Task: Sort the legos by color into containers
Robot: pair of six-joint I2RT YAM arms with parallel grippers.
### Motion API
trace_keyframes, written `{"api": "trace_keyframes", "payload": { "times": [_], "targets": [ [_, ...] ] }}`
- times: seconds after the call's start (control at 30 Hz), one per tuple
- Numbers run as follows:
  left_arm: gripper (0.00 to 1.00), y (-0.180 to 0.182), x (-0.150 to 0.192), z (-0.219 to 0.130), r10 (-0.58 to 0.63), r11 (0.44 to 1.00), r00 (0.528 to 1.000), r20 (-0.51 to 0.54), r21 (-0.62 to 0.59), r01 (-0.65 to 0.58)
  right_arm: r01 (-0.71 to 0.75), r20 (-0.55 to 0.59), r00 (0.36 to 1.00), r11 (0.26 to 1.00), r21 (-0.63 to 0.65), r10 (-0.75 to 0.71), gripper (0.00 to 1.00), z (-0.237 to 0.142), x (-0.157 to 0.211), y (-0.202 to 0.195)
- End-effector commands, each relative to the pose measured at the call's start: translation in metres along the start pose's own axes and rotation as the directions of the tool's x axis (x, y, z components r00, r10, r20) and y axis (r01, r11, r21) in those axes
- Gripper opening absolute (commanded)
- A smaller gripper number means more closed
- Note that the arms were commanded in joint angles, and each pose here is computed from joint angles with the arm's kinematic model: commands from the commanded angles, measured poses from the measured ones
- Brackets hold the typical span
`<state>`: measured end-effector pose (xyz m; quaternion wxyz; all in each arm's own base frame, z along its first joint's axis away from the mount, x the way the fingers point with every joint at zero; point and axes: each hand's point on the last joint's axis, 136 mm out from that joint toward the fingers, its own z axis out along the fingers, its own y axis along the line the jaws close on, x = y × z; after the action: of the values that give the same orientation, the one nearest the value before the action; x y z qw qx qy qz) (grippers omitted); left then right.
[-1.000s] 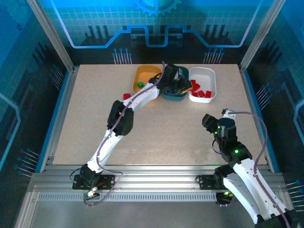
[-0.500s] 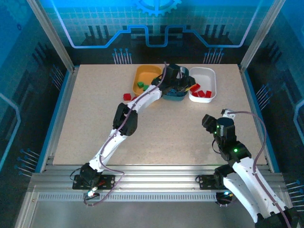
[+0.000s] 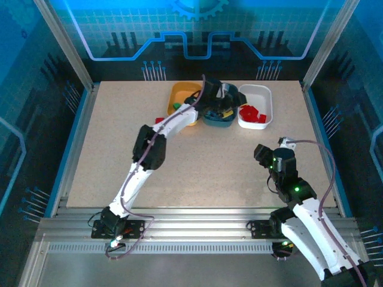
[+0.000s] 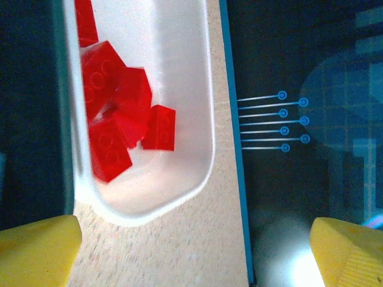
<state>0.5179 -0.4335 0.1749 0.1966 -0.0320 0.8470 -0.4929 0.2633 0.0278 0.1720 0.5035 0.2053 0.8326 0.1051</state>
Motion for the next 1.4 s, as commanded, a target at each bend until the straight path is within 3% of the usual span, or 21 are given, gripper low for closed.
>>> {"api": "trace_keyframes", "payload": {
  "times": [0.0, 0.07, 0.13, 0.2, 0.27, 0.33, 0.4, 0.47, 0.57, 0.63, 0.8, 0.97, 1.03, 1.2, 1.37],
  "targets": [
    [0.99, -0.078, -0.029, -0.106, 0.256, 0.966, 0.948, 0.188, -0.014, -0.258, 0.007, 0.007, 1.0, 1.0, -0.018, -0.007, 0.68, -0.002, -0.003, 0.004],
    [0.99, -0.056, -0.025, -0.147, 0.334, 0.938, 0.91, 0.246, -0.184, -0.294, 0.019, 0.007, 1.0, 0.999, -0.026, -0.019, 0.68, -0.001, -0.003, 0.006],
    [0.99, -0.024, -0.02, -0.182, 0.355, 0.919, 0.895, 0.271, -0.279, -0.28, 0.028, 0.005, 1.0, 0.999, -0.018, -0.028, 0.68, 0.0, -0.002, 0.006],
    [0.99, 0.023, -0.018, -0.21, 0.248, 0.942, 0.916, 0.316, -0.301, -0.151, 0.034, -0.006, 0.999, 0.999, -0.024, -0.034, 0.68, 0.003, 0.001, 0.008],
    [0.99, 0.085, -0.019, -0.237, 0.041, 0.957, 0.93, 0.366, -0.283, 0.069, 0.045, -0.019, 0.999, 0.998, -0.032, -0.045, 0.68, 0.005, 0.003, 0.012],
    [0.99, 0.13, -0.014, -0.246, -0.111, 0.957, 0.943, 0.314, -0.221, 0.186, 0.056, -0.026, 0.998, 0.998, -0.034, -0.056, 0.68, 0.006, 0.004, 0.015],
    [0.99, 0.168, 0.001, -0.251, -0.111, 0.926, 0.965, 0.239, -0.328, 0.188, 0.063, -0.029, 0.998, 0.997, -0.034, -0.064, 0.68, 0.007, 0.006, 0.016],
    [0.99, 0.194, 0.021, -0.253, 0.011, 0.838, 0.985, 0.175, -0.538, 0.086, 0.065, -0.028, 0.997, 0.997, -0.033, -0.066, 0.68, 0.007, 0.006, 0.016],
    [0.99, 0.221, 0.037, -0.258, 0.1, 0.666, 0.993, 0.066, -0.746, -0.017, 0.066, -0.026, 0.997, 0.997, -0.031, -0.066, 0.68, 0.008, 0.006, 0.016],
    [0.99, 0.232, 0.042, -0.255, 0.135, 0.6, 0.991, 0.006, -0.797, -0.077, 0.067, -0.032, 0.997, 0.997, -0.032, -0.068, 0.68, 0.009, 0.007, 0.016],
    [0.99, 0.247, 0.046, -0.234, 0.204, 0.514, 0.967, -0.151, -0.824, -0.237, 0.071, -0.046, 0.996, 0.997, -0.036, -0.073, 0.68, 0.011, 0.009, 0.018],
    [0.87, 0.261, 0.034, -0.226, 0.239, 0.44, 0.947, -0.215, -0.845, -0.303, 0.07, -0.045, 0.996, 0.997, -0.04, -0.072, 0.68, 0.01, 0.009, 0.019],
    [0.84, 0.263, 0.027, -0.221, 0.259, 0.425, 0.934, -0.247, -0.839, -0.34, 0.07, -0.047, 0.996, 0.997, -0.043, -0.072, 0.68, 0.011, 0.009, 0.02],
    [0.77, 0.259, 0.018, -0.205, 0.28, 0.447, 0.916, -0.288, -0.805, -0.39, 0.071, -0.05, 0.996, 0.996, -0.048, -0.074, 0.68, 0.011, 0.009, 0.021],
    [0.72, 0.267, 0.022, -0.201, 0.236, 0.447, 0.919, -0.316, -0.804, -0.391, 0.072, -0.048, 0.996, 0.996, -0.046, -0.074, 0.68, 0.01, 0.008, 0.021]
  ]
}}
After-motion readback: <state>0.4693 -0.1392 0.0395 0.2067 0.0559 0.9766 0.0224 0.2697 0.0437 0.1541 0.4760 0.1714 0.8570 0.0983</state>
